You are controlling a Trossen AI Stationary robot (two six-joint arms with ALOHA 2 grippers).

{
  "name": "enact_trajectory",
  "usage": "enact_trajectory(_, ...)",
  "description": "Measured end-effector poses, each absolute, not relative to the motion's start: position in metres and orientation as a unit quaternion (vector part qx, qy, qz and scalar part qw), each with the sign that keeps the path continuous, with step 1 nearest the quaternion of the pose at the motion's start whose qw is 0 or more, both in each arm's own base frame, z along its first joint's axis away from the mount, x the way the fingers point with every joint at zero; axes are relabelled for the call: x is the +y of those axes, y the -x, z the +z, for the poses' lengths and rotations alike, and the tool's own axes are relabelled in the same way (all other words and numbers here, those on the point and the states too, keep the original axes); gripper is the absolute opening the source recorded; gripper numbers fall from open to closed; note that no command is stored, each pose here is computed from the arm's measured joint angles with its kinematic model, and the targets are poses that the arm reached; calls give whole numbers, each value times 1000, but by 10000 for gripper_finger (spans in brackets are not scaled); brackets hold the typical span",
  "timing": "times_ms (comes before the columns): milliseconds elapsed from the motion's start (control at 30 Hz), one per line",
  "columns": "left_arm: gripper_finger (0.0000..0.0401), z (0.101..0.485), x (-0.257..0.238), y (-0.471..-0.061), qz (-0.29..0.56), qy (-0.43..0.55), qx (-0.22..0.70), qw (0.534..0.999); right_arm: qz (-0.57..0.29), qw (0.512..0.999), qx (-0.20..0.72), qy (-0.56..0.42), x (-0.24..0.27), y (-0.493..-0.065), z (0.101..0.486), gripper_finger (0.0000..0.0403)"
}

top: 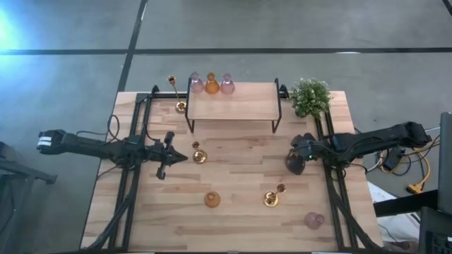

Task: Pick & Place candle stick holders
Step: Put the top yellow glass candle holder on the shelf aligned with the other glass candle holders

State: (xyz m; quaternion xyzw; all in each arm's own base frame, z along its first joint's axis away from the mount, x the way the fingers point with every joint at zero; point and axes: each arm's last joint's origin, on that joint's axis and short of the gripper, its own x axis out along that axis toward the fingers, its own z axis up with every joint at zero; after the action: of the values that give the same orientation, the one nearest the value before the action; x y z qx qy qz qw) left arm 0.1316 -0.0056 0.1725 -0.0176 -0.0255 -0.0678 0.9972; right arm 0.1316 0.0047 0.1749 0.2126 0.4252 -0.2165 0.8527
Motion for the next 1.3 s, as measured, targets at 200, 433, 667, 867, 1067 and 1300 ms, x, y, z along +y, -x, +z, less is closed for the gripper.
enact_trajectory(200, 14, 173, -6, -132, -68, 18, -26, 997, -219, 840, 452, -205, 4, -122, 201, 232)
enact_trajectory(433, 14, 173, -6, -132, -68, 18, -26, 997, -214, 835, 448, -238, 6, -112, 201, 230)
enact_trajectory(667, 14, 173, -6, -132, -68, 17, -26, 997, -205, 837, 447, -240, 10, -107, 198, 232)
enact_trajectory(867, 14, 173, -6, -132, -68, 17, -26, 997, -197, 836, 458, -228, 13, -105, 190, 240)
enact_trajectory(1067, 14, 173, -6, -132, -68, 18, -26, 997, -194, 848, 440, -224, 15, -108, 182, 232)
enact_trajectory(1300, 14, 173, -6, -132, -68, 17, -26, 997, -199, 849, 434, -228, 15, -109, 166, 224)
